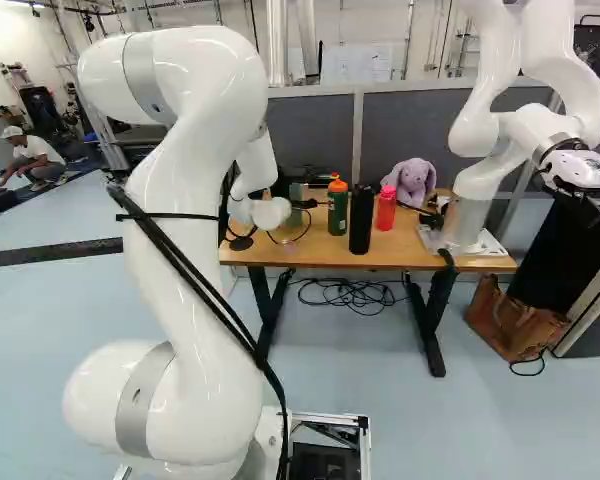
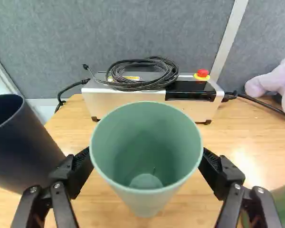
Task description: Place the green cup on the table
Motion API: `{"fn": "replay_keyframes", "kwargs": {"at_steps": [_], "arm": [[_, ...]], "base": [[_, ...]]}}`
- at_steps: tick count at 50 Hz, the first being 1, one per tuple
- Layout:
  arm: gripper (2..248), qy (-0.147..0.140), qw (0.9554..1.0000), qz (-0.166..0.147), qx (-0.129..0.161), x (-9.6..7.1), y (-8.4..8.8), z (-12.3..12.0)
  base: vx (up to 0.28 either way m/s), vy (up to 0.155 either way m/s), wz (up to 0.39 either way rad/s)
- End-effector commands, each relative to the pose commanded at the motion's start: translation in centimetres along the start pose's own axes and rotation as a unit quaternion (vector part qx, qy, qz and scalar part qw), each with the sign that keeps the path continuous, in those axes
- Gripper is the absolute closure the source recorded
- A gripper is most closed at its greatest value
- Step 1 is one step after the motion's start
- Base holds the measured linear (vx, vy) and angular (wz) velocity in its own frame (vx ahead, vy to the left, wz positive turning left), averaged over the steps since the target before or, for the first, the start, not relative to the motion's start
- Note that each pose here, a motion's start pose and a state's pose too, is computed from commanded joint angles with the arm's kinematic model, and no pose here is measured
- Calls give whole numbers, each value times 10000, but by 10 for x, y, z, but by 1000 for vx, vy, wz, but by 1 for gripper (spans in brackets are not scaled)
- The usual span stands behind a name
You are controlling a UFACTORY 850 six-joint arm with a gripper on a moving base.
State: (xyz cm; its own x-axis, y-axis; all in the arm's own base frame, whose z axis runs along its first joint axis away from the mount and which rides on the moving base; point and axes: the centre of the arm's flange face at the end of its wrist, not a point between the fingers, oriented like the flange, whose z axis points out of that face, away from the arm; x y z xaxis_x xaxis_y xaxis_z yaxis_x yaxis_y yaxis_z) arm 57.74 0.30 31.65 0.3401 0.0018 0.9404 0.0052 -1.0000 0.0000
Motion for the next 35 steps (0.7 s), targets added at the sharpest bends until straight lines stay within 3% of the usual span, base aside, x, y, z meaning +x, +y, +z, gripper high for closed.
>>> {"fn": "replay_keyframes", "kwargs": {"at_steps": [20, 35], "arm": [[3, 50, 10000, -19, 53, 12, -6, -48], [3, -4, 9999, -37, 103, 8, -11, -79]], "base": [[0, 0, 0], [0, 0, 0]]}}
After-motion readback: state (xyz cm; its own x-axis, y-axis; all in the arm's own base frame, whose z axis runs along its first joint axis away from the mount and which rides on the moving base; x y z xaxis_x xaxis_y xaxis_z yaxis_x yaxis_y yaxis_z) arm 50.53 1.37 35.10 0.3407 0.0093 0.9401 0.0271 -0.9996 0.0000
